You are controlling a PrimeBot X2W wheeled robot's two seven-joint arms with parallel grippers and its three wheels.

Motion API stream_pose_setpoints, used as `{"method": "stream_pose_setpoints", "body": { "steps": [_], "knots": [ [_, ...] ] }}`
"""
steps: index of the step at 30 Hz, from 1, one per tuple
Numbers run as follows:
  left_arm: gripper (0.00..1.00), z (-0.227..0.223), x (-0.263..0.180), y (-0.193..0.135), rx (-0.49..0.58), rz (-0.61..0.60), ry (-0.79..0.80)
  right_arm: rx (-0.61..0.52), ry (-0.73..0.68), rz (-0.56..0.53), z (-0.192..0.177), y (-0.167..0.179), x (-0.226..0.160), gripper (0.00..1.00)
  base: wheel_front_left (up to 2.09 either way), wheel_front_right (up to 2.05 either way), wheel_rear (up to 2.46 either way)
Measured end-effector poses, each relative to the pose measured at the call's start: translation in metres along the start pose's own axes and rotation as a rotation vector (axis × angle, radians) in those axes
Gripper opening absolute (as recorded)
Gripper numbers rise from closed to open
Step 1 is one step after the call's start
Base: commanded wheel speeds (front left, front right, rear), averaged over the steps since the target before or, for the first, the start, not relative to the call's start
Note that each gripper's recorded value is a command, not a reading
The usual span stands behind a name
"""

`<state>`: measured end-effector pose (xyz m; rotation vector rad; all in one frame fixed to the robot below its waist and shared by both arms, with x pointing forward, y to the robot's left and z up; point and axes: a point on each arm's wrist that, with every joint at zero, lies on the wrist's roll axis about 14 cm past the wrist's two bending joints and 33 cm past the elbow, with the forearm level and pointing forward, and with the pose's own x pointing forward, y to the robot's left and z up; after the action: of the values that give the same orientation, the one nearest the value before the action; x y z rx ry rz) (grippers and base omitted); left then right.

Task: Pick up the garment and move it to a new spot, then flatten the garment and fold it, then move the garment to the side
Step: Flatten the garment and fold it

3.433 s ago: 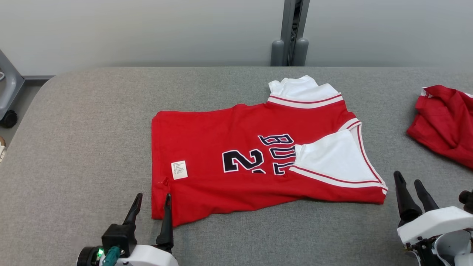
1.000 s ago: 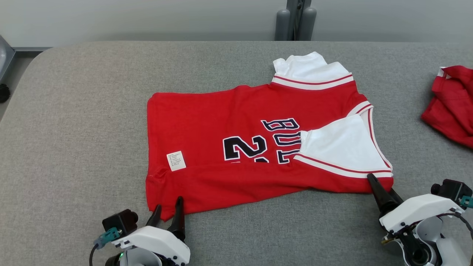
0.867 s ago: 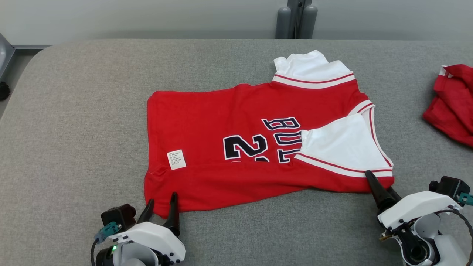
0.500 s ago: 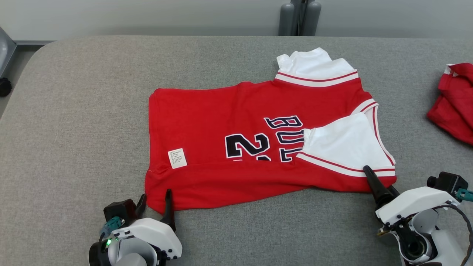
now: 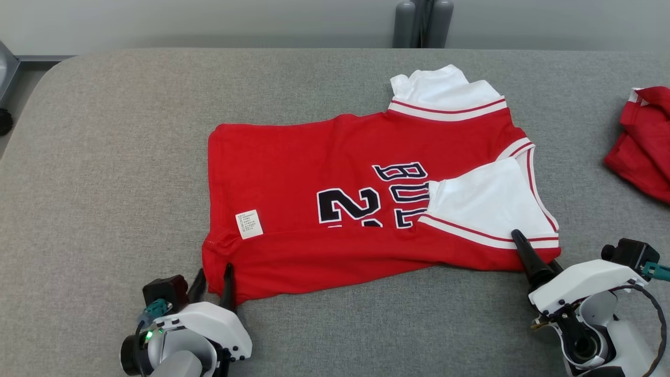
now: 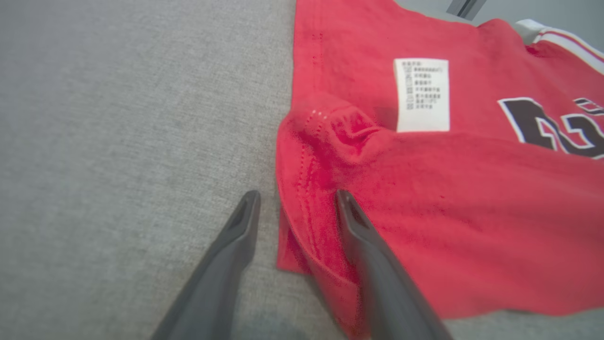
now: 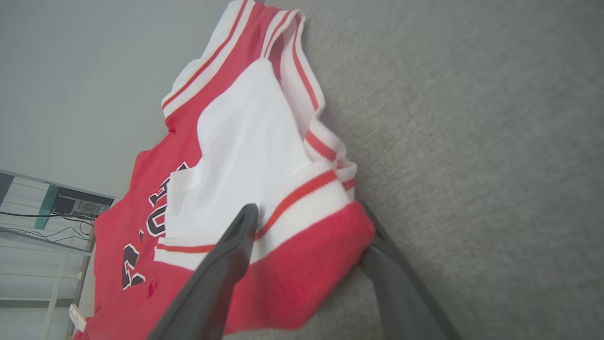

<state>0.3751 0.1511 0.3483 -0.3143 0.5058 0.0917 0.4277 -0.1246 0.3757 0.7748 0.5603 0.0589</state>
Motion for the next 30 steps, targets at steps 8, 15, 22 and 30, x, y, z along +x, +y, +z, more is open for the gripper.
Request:
{"method": "stream_pose_setpoints", "body": {
  "steps": [8,15,22,30],
  "knots": [
    [0.00,-0.006,-0.001,-0.015,-0.035,-0.059,0.026,0.003,-0.006,-0.001,0.002,0.000,-0.001,0.53,0.00,0.00,0.00],
    [0.00,0.005,-0.002,-0.012,-0.016,-0.058,-0.009,0.015,-0.024,0.011,0.004,0.006,-0.003,0.00,0.00,0.00,0.00],
    [0.00,0.036,-0.005,-0.013,0.062,-0.076,-0.112,0.010,-0.060,0.053,0.015,0.021,-0.006,0.00,0.00,0.00,0.00],
    [0.00,0.052,-0.016,-0.023,0.170,-0.129,-0.192,0.020,-0.093,0.055,0.030,0.021,-0.014,0.00,0.00,0.00,0.00]
  ]
}}
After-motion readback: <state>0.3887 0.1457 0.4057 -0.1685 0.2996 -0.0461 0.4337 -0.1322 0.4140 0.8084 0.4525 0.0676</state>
